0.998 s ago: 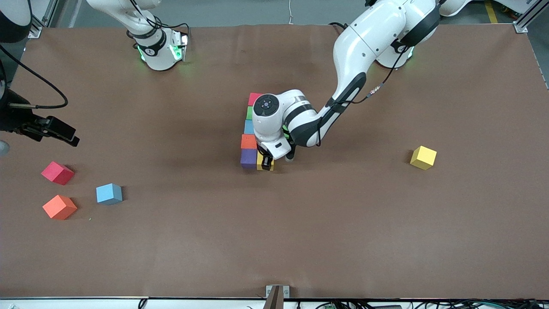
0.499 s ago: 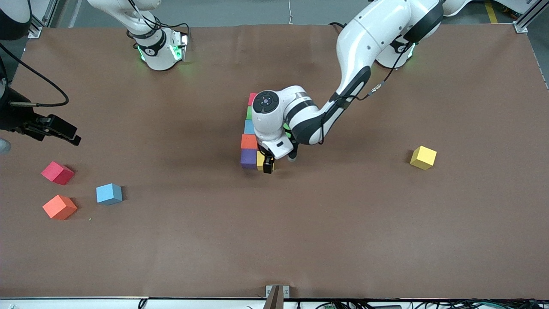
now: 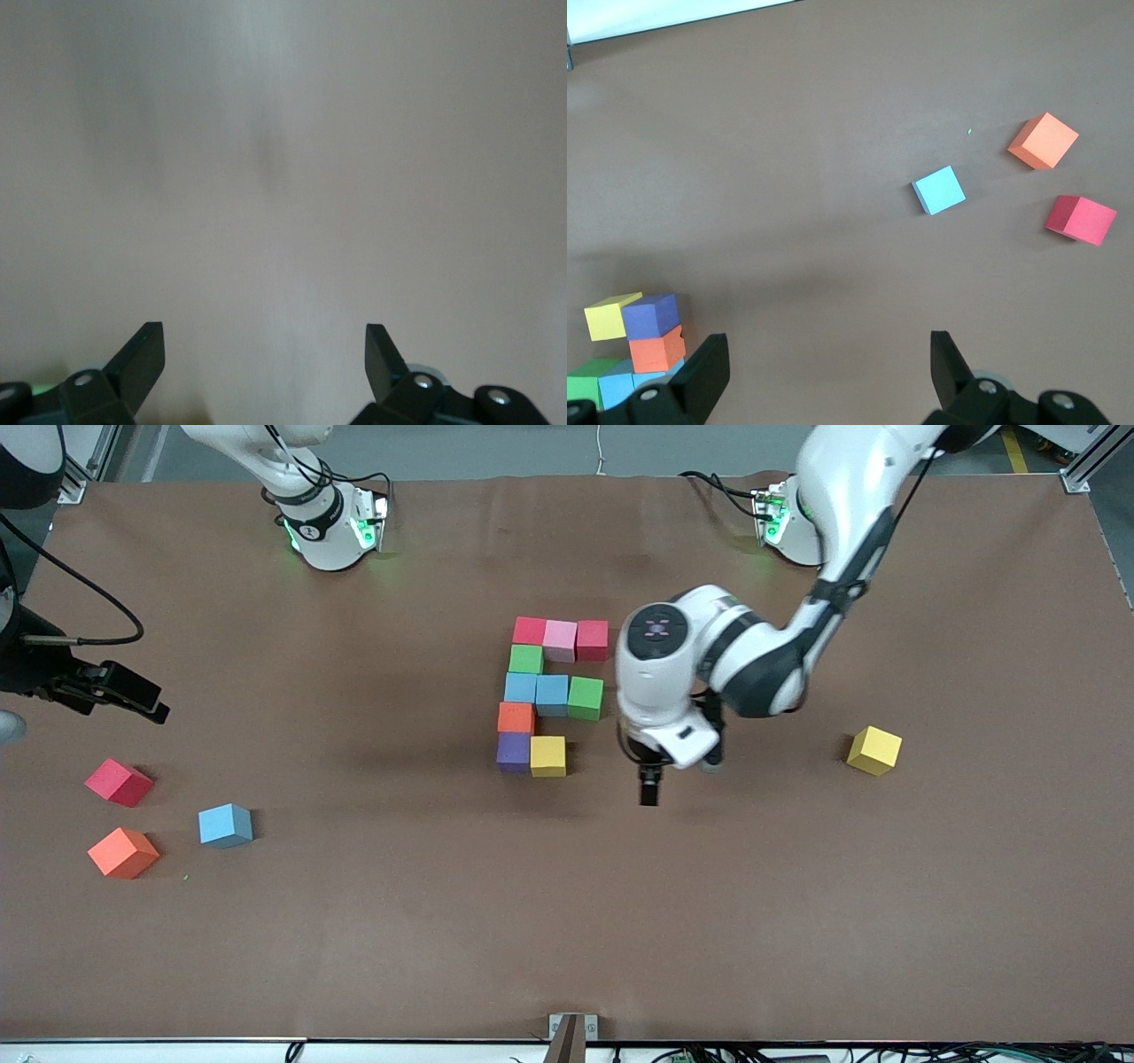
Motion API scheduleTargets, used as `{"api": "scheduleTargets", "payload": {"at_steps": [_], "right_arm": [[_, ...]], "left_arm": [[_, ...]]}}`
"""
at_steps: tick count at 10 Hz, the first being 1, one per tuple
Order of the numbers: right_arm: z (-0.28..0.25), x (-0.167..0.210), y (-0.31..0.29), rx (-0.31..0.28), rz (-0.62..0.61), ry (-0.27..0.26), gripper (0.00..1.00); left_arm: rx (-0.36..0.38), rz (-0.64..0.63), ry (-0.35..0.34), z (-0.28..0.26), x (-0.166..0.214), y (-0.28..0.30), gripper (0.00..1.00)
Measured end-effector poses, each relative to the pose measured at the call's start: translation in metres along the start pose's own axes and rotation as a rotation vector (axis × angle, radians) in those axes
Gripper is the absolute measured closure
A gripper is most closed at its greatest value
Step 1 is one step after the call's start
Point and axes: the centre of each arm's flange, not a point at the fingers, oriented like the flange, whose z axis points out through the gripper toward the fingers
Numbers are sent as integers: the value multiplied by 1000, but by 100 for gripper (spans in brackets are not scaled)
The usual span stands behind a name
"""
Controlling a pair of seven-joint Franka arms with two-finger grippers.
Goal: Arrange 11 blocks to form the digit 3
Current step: 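Move the left gripper toward the remaining yellow cube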
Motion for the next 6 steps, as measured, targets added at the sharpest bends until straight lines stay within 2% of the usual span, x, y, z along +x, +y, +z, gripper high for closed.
{"api": "scheduleTargets", "payload": {"at_steps": [3,6], "right_arm": [[-6,-16,3,9,-42,0,0],[-1,-32,2,6,-44,20,0]], "left_arm": [[64,20,-3,2,132,1,0],[159,25,0,37,243,-22,0]]}}
